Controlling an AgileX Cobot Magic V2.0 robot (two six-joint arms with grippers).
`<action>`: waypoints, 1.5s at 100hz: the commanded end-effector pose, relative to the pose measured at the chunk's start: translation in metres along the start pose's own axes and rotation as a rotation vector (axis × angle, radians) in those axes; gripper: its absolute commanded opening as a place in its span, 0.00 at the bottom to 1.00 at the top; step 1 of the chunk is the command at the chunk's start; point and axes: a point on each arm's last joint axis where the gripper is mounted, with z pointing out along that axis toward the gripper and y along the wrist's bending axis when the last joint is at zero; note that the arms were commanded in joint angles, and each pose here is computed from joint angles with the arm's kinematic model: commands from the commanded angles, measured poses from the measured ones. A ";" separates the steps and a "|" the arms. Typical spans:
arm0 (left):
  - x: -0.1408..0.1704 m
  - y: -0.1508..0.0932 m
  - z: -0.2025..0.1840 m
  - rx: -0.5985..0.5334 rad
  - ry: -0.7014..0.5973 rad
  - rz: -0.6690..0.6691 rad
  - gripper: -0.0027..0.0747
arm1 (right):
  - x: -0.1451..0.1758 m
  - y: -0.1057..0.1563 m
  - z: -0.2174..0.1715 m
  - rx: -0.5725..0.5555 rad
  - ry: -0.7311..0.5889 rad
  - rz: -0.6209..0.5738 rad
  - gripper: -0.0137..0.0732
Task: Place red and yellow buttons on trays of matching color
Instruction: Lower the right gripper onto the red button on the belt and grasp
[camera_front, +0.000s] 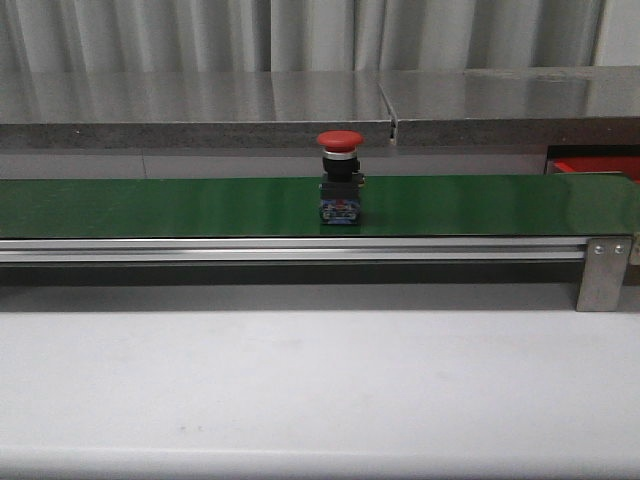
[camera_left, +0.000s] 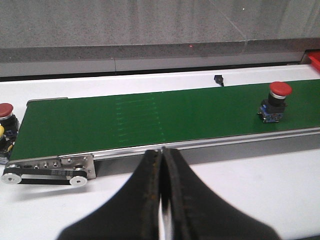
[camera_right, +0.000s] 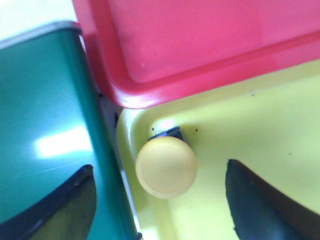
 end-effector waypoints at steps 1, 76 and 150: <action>-0.013 -0.002 -0.002 0.017 -0.085 -0.001 0.01 | -0.009 0.006 -0.042 -0.010 -0.130 -0.060 0.78; -0.013 -0.002 -0.002 0.017 -0.085 -0.001 0.01 | 0.035 0.113 -0.071 -0.171 -0.066 -0.479 0.78; -0.013 -0.002 -0.002 0.017 -0.085 -0.001 0.01 | 0.049 0.205 -0.048 -0.288 0.159 -0.893 0.78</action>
